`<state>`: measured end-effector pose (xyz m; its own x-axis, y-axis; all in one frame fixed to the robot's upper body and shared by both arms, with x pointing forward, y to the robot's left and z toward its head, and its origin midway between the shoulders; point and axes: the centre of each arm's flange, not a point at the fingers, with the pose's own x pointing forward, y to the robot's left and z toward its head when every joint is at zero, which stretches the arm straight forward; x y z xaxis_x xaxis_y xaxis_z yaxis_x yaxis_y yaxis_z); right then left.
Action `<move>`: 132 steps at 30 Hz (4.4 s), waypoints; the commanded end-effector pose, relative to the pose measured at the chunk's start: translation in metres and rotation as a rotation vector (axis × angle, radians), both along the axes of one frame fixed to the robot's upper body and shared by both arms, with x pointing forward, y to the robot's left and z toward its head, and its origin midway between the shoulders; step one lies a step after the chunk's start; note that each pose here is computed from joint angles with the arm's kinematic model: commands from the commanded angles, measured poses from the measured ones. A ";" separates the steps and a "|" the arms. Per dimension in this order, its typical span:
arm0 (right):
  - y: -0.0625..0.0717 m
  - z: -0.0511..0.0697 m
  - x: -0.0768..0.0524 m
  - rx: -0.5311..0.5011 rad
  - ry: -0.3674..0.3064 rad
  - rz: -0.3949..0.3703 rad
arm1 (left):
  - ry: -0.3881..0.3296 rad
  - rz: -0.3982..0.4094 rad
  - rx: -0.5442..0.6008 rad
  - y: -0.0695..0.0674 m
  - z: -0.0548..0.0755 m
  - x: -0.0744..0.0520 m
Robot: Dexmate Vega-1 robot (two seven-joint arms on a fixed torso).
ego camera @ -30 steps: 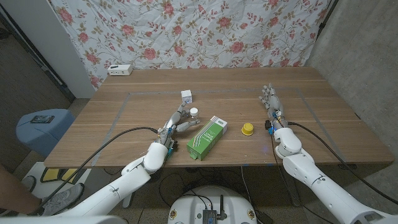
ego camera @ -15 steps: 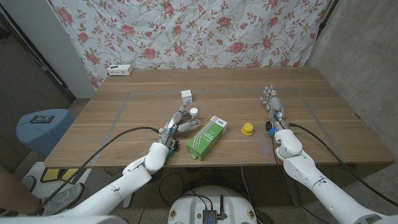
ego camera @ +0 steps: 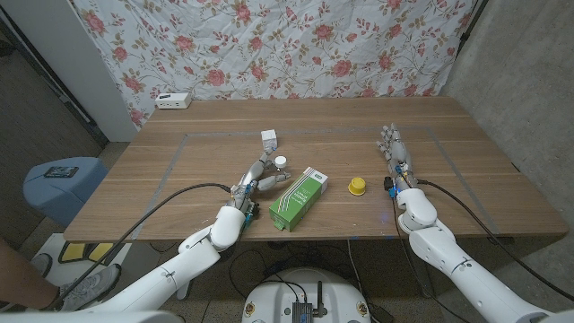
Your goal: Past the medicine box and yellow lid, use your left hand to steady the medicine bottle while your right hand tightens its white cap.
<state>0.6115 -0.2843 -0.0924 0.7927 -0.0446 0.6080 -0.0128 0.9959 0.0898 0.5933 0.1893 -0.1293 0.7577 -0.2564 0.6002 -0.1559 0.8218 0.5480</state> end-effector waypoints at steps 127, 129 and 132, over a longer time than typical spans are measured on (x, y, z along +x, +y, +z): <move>-0.012 0.022 0.010 -0.067 0.023 0.021 | -0.105 0.037 -0.069 -0.032 0.038 -0.012; -0.013 0.023 0.010 -0.067 0.025 0.021 | -0.099 0.032 -0.076 -0.035 0.040 -0.010; -0.016 0.023 0.011 -0.069 0.028 0.022 | -0.099 0.034 -0.075 -0.040 0.042 -0.009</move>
